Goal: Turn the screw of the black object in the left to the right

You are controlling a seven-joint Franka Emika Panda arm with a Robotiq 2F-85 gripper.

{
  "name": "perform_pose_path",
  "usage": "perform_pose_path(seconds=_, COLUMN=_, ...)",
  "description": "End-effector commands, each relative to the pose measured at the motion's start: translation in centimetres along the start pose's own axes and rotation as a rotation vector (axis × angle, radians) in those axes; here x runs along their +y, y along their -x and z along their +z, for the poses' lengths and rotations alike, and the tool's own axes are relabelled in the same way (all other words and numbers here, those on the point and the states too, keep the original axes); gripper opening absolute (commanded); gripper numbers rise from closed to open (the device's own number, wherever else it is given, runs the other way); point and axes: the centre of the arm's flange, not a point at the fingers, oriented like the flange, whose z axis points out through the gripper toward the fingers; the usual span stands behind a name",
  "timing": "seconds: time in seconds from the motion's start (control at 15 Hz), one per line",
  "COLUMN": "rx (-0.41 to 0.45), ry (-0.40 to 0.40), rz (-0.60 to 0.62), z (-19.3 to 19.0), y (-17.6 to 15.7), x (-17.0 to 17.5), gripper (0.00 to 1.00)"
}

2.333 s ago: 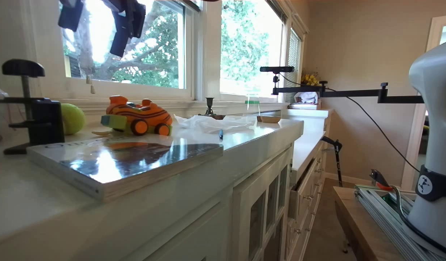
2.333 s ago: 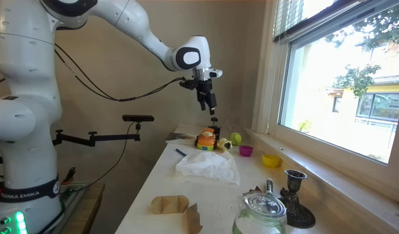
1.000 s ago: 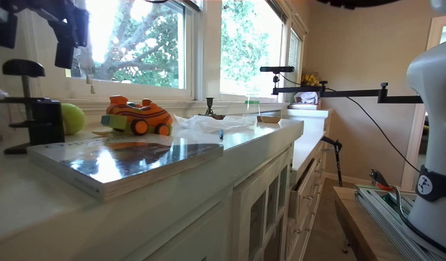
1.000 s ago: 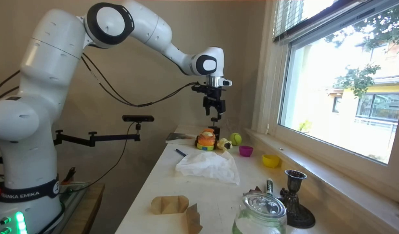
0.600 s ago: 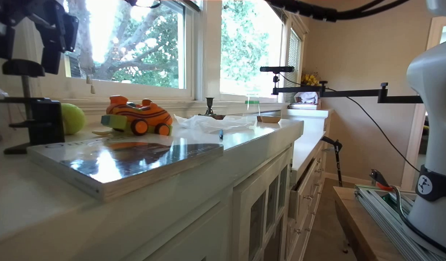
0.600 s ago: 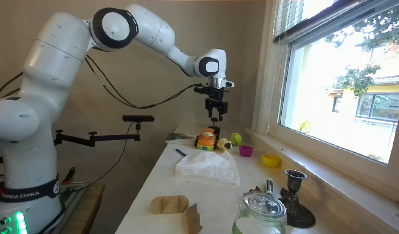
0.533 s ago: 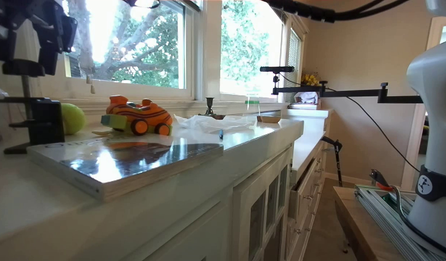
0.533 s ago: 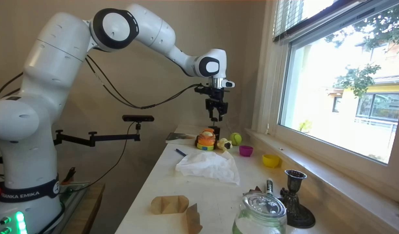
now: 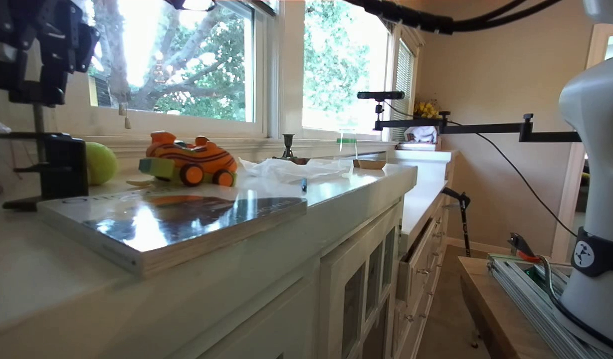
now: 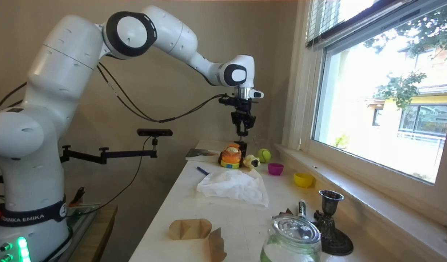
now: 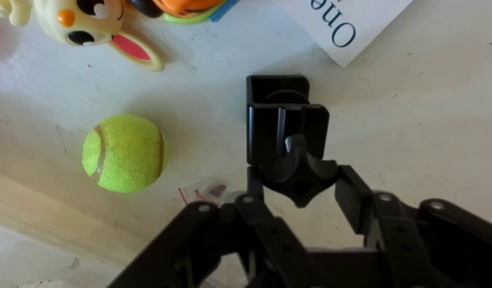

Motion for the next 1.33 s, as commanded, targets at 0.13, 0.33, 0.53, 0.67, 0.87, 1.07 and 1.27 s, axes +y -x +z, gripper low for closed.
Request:
perform_pose_path(seconds=0.13, rx=-0.057, ry=0.043, rz=0.060, z=-0.1, y=-0.5, x=-1.1, gripper=0.24)
perform_pose_path(seconds=0.33, rx=-0.063, ry=0.088, rz=0.146, z=0.3, y=-0.3, x=-2.3, gripper=0.24)
perform_pose_path(seconds=0.53, rx=-0.052, ry=0.142, rz=0.263, z=0.6, y=-0.3, x=-3.1, gripper=0.24)
perform_pose_path(seconds=0.67, rx=-0.050, ry=0.154, rz=0.345, z=0.9, y=-0.3, x=-3.5, gripper=0.24)
perform_pose_path(seconds=0.87, rx=-0.055, ry=0.147, rz=0.462, z=1.2, y=-0.2, x=-3.7, gripper=0.24)
perform_pose_path(seconds=1.07, rx=-0.061, ry=0.138, rz=0.565, z=1.1, y=-0.2, x=-3.8, gripper=0.24)
perform_pose_path(seconds=1.27, rx=-0.069, ry=0.138, rz=0.655, z=1.2, y=-0.1, x=-3.8, gripper=0.24)
